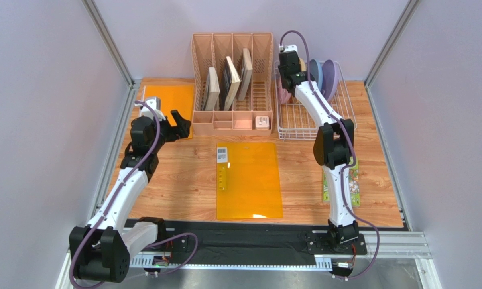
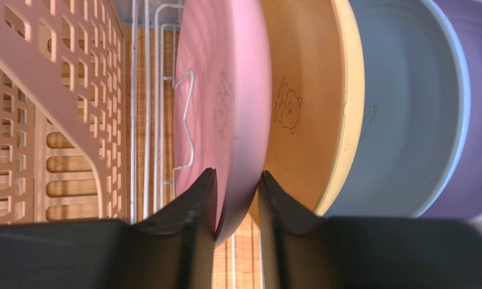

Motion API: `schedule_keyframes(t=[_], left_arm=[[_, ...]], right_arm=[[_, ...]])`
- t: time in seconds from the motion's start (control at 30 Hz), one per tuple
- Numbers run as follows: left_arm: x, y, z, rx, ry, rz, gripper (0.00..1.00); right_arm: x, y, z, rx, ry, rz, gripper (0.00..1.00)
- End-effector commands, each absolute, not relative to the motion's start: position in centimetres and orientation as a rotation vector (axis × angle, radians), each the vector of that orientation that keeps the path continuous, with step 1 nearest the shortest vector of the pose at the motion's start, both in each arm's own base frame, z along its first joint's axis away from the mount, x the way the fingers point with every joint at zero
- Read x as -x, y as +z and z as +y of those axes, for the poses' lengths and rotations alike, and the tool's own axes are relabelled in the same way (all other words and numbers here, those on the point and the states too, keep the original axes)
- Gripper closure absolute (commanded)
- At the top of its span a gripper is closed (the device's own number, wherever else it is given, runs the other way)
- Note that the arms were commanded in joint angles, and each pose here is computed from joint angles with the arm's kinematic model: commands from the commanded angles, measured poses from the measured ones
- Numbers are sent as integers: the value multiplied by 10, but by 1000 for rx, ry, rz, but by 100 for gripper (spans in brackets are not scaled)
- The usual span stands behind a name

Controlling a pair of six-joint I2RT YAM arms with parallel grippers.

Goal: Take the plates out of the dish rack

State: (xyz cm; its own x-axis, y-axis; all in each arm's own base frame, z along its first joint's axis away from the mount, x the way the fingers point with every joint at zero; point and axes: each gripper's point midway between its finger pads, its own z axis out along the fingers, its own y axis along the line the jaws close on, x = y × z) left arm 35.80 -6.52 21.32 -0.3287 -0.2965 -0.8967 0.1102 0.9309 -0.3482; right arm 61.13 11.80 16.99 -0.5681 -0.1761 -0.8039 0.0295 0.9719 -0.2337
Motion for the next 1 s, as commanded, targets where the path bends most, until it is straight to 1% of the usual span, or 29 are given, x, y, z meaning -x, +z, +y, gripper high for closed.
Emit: schedule_keyframes(t=[0.0,0.03,0.07,0.13,0.23,0.27,0.37,0.4,0.43,0.57,0.6,0.63,0.67,0.87,0.93,0.97], left_arm=[[-360,216,-61,159,-402,1834,1],[-360,217,-61,162,-403,1830,1],[-360,217,-60,163,-401,1830,1],[-360,215,-59,173,-395,1832,1],[-359,213,-57,178,-384,1840,1],[-359,214,-56,181,-375,1839,1],[-357,210,-50,190,-338,1853,1],[-356,210,-49,191,-330,1852,1],[-356,210,-47,199,-318,1852,1],[-354,209,-44,208,-305,1852,0],[-353,208,-44,211,-307,1854,0],[-353,208,-45,211,-313,1852,0],[-353,210,-46,208,-317,1845,0],[-351,217,-51,188,-353,1831,0],[-350,221,-54,181,-367,1822,0],[-350,221,-55,175,-377,1817,0]], right_arm=[[-624,196,133,114,-268,2061,85],[-623,196,140,129,-268,2054,97],[-622,195,140,123,-304,2050,100],[-622,201,151,132,-338,2008,100],[-619,214,154,83,-470,1926,100],[-618,227,145,8,-548,1869,100],[-608,245,139,-76,-658,1785,100],[-603,261,137,-104,-658,1754,100],[-597,258,138,-100,-677,1754,100],[-574,299,127,-168,-719,1667,100],[-570,303,125,-174,-722,1664,100],[-560,322,122,-193,-707,1647,100],[-554,318,121,-186,-715,1658,100],[-518,349,111,-230,-630,1634,100],[-510,349,113,-237,-586,1649,100],[-500,362,113,-232,-541,1644,100]])
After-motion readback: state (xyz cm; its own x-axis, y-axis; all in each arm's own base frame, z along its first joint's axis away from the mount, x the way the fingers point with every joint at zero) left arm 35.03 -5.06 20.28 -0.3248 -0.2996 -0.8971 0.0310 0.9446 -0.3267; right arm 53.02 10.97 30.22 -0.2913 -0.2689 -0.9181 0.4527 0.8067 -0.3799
